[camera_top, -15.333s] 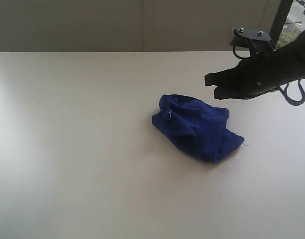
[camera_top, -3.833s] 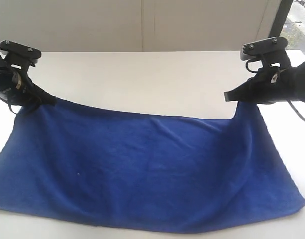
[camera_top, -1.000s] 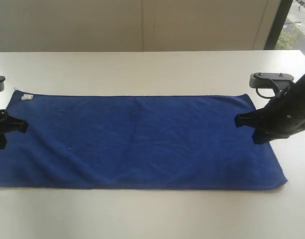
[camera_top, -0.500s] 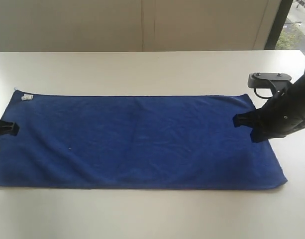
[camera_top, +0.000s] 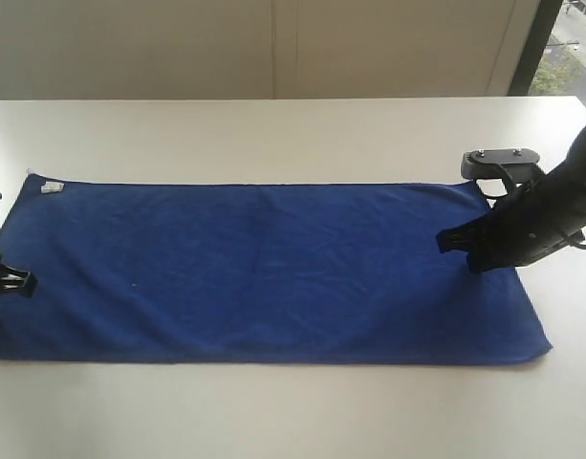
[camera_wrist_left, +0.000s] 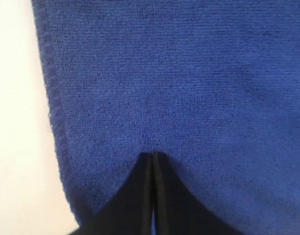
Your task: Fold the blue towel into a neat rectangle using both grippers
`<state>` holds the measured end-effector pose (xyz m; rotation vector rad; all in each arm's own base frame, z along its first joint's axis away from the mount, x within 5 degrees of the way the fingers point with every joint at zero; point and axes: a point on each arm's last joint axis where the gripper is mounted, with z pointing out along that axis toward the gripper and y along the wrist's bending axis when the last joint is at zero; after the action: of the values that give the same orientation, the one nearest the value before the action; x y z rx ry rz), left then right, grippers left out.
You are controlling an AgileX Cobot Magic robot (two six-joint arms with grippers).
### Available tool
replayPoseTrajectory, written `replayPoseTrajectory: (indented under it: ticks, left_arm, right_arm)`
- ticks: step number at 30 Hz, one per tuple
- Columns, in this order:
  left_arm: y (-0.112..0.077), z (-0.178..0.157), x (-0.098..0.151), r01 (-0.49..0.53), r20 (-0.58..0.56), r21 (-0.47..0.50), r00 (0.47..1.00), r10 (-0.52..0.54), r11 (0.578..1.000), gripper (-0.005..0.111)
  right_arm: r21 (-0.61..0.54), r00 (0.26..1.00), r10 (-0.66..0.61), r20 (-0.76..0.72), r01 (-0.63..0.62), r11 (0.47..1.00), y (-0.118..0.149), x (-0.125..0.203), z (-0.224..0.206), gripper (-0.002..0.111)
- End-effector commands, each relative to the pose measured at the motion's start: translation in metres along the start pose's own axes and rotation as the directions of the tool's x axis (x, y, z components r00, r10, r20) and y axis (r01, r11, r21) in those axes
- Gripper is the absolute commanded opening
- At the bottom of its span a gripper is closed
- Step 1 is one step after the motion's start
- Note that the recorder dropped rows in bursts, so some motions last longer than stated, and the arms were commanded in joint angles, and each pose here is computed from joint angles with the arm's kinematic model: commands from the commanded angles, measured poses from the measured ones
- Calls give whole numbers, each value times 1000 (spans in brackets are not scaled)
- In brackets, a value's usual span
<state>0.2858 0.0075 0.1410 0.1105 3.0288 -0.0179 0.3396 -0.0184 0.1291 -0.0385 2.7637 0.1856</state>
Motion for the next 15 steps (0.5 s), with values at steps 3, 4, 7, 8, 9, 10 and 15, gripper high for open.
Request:
replayPoseTrajectory:
  ticks: [3,4,7,8,9,10,15]
  left_arm:
    - [2,5,12,-29,-122,-11,992,28,1000,0]
    - [2,5,12,-29,-122,-11,992,28,1000,0]
    - [2,1,9,-24,-106,-12,994,22,1000,0]
    - [2,-3,8,-21,-97,-11,995,20,1000,0]
    - [1,-10,5,-7,-77,-2,997,7,1000,0]
    - [0,-15,4,2,-61,5,998,-2,1000,0]
    - [-1,-36,0,13,21,14,1000,-14,1000,0]
  right_arm:
    - [8,1000,-6,16,6,1000,-1,-1,1,0]
    - [8,1000,-6,16,6,1000,-1,-1,1,0]
    - [7,1000,-4,18,3,1000,-1,-1,0,0]
    - [8,1000,-4,22,4,1000,-1,-2,0,0]
    - [9,1000,-5,28,5,1000,-1,-4,-1,0]
    - [9,999,-6,33,5,1000,-1,-6,-1,0]
    - [-7,1000,-11,29,12,1000,1,-12,-5,0]
